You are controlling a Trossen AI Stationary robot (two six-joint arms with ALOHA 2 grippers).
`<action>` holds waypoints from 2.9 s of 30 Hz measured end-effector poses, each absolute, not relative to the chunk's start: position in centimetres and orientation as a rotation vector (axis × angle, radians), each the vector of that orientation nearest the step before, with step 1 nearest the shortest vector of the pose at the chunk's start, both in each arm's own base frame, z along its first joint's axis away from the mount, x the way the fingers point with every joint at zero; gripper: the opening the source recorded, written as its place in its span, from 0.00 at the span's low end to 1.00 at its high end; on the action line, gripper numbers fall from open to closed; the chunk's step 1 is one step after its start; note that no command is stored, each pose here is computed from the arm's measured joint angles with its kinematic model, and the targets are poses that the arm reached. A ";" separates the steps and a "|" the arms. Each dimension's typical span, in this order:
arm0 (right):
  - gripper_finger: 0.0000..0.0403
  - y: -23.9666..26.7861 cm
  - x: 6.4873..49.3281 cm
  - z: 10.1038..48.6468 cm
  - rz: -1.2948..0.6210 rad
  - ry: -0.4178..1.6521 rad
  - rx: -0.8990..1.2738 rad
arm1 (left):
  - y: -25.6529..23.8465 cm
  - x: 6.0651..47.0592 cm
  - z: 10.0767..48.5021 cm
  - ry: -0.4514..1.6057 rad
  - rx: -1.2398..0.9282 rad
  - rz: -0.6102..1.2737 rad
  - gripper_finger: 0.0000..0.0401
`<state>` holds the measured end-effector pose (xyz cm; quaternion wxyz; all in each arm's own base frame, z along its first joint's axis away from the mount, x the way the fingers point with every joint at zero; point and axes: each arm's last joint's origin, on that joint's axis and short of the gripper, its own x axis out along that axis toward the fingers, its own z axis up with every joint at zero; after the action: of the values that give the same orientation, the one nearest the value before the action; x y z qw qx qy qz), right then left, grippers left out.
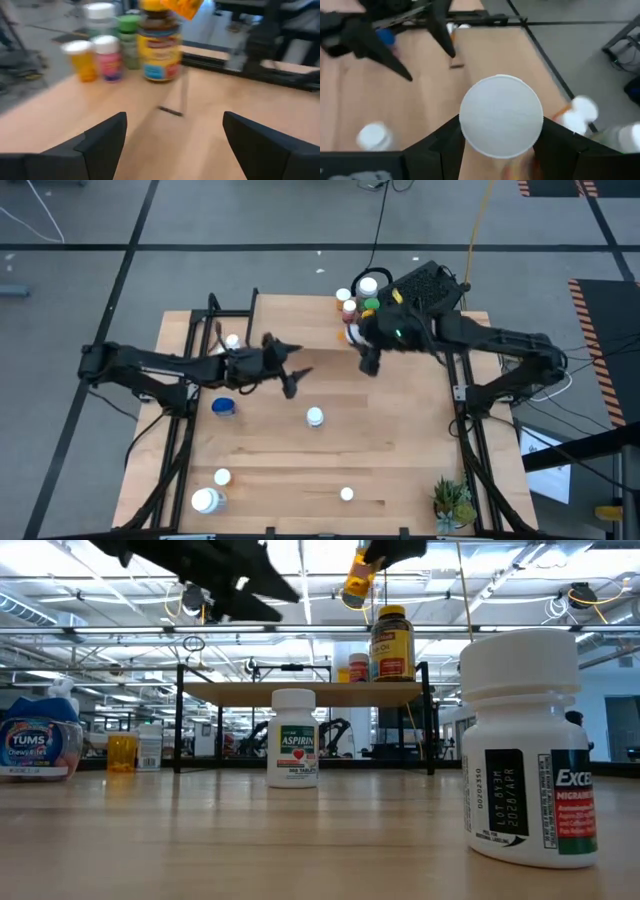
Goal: Pick and place medicine bottles onto shelf by color
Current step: Put the orange pill bottle on the shelf, then adjust the pill bottles on the shelf
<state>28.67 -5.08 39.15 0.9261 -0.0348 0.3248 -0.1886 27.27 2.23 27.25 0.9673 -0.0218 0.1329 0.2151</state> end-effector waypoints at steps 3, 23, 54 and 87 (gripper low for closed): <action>0.48 -7.5 31.0 39.1 -0.389 0.689 -0.060 | 3.1 26.3 27.6 0.307 -0.010 0.476 0.84; 0.49 -14.3 36.1 34.9 -0.475 1.077 0.075 | 10.5 24.2 28.0 0.337 0.100 0.609 0.84; 0.58 -14.5 36.2 32.9 -0.360 1.116 0.045 | 11.1 24.0 28.1 0.315 0.074 0.569 0.84; 0.04 -18.0 32.3 41.6 -0.531 0.955 -0.311 | 12.3 29.1 24.1 0.228 0.061 0.410 0.84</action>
<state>32.35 -17.99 41.64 0.8429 -0.1472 0.4522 -0.2516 29.14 12.30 24.10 0.9721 0.0301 0.1131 0.2031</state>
